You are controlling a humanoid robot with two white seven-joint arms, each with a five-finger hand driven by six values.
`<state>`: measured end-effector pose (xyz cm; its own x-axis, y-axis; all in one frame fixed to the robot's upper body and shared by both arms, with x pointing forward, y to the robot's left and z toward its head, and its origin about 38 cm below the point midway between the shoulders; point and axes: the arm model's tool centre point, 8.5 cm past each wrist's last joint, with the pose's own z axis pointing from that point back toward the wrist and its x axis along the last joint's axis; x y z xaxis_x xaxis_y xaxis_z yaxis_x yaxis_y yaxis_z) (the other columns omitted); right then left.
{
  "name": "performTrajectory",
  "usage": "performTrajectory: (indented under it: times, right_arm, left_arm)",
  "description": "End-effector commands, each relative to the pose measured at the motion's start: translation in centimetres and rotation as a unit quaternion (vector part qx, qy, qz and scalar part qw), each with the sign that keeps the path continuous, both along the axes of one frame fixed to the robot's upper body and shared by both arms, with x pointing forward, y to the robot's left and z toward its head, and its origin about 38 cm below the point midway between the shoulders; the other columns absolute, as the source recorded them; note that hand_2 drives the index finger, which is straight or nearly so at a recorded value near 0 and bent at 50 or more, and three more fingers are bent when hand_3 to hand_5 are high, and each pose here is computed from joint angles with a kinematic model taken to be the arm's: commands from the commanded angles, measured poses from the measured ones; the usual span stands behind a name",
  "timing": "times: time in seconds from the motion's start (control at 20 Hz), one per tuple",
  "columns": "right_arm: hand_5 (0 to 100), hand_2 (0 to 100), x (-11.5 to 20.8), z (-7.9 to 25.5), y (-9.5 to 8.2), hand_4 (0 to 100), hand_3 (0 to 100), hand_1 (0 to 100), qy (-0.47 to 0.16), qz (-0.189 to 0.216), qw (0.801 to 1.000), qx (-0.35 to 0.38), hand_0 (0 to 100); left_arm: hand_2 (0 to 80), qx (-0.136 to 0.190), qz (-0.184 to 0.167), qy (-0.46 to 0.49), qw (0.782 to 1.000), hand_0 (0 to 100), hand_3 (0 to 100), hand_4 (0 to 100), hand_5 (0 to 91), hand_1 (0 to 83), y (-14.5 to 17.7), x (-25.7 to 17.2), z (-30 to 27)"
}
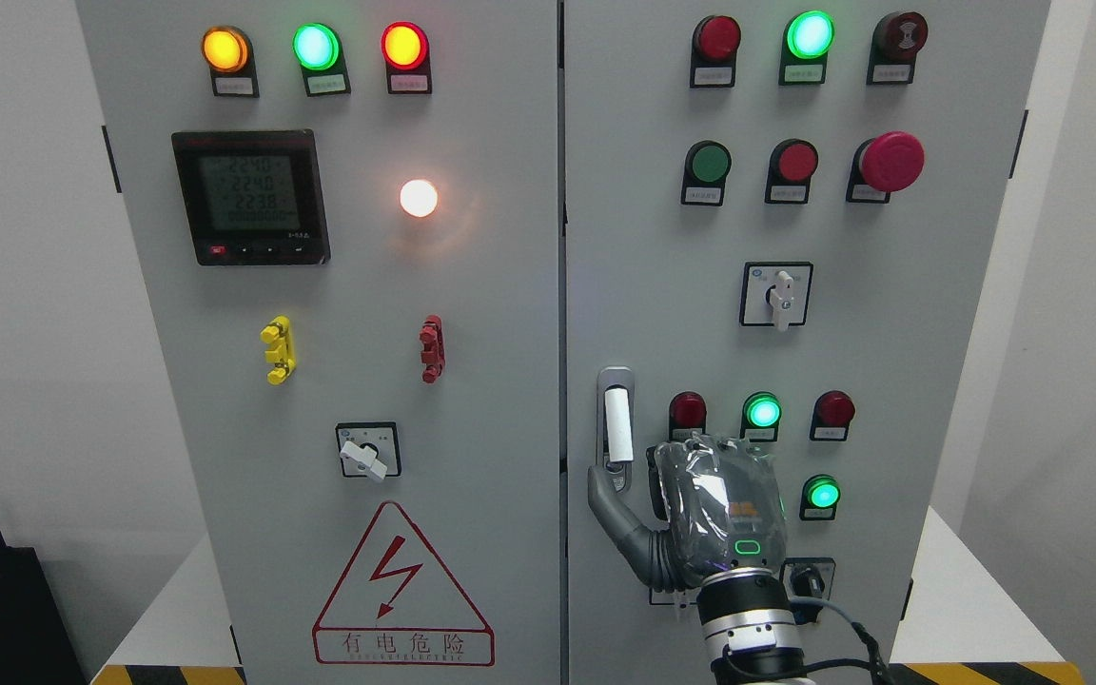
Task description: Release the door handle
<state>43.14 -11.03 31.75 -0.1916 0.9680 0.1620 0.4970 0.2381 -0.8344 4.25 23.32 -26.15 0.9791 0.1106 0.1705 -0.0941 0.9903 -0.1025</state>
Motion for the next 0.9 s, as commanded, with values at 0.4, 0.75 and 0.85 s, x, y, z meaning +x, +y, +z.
performTrajectory:
  times: [0.4,0.75,0.85]
  right_arm:
    - [96,97,0.34,0.16,-0.01,100,100,0,0.001,-0.003,1.000,0.000,36]
    - [96,97,0.37,0.18,-0.01,100,100,5,0.001,-0.006,1.000,0.000,36]
    - [96,97,0.38,0.27,-0.07,100,100,5,-0.001,-0.011,1.000,-0.005,37]
  left_arm:
    - [0.0,0.000,0.006,0.009,1.000,12,0,0,0.0,38.9,0.02,-0.59,-0.01]
    - [0.0,0.000,0.006,0.009,1.000,12,0,0,0.0,38.9,0.02,-0.59,-0.01]
    - [0.0,0.000,0.006,0.009,1.000,12,0,0,0.0,38.9,0.02,-0.59,-0.01]
